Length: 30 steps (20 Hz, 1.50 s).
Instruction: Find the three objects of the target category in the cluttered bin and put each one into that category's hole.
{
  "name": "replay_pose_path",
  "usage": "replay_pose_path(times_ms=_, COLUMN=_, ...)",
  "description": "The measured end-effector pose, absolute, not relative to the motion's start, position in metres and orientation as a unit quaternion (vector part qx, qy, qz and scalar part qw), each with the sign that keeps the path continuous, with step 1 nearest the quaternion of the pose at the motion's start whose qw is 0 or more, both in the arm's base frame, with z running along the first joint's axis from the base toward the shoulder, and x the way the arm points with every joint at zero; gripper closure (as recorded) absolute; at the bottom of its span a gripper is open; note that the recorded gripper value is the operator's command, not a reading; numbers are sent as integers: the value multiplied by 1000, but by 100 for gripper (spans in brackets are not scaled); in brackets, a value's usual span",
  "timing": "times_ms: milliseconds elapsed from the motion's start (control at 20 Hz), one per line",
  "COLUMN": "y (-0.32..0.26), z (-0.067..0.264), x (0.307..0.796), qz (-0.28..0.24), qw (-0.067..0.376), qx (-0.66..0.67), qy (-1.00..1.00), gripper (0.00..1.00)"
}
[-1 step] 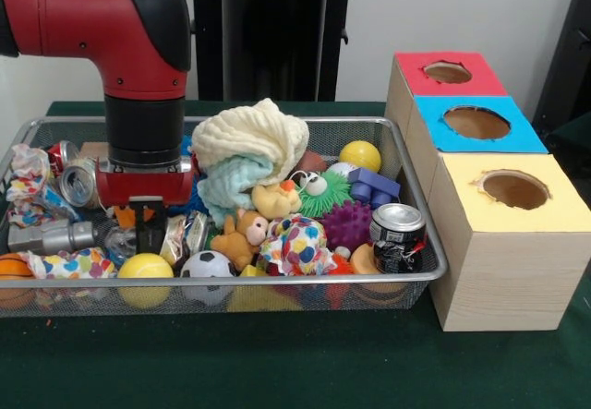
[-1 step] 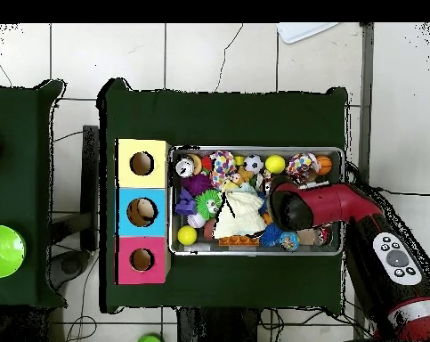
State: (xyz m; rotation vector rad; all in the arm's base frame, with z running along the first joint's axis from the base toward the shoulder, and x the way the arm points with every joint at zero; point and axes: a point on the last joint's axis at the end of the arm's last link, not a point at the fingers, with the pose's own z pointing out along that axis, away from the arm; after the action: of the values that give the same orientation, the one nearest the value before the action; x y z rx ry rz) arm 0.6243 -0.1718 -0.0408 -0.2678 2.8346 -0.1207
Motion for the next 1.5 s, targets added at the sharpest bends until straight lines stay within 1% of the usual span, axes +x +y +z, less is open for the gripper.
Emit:
replay_pose_path(times_ms=350, y=-182, z=-35, x=628, qz=-53, qw=149, qx=-90, qy=983, gripper=0)
replay_pose_path(times_ms=900, y=-182, z=-35, x=628, qz=-54, qw=148, qx=-91, qy=983, gripper=0)
replay_pose_path(times_ms=1500, y=-178, z=-33, x=626, qz=-54, qw=123, qx=-80, qy=988, gripper=0)
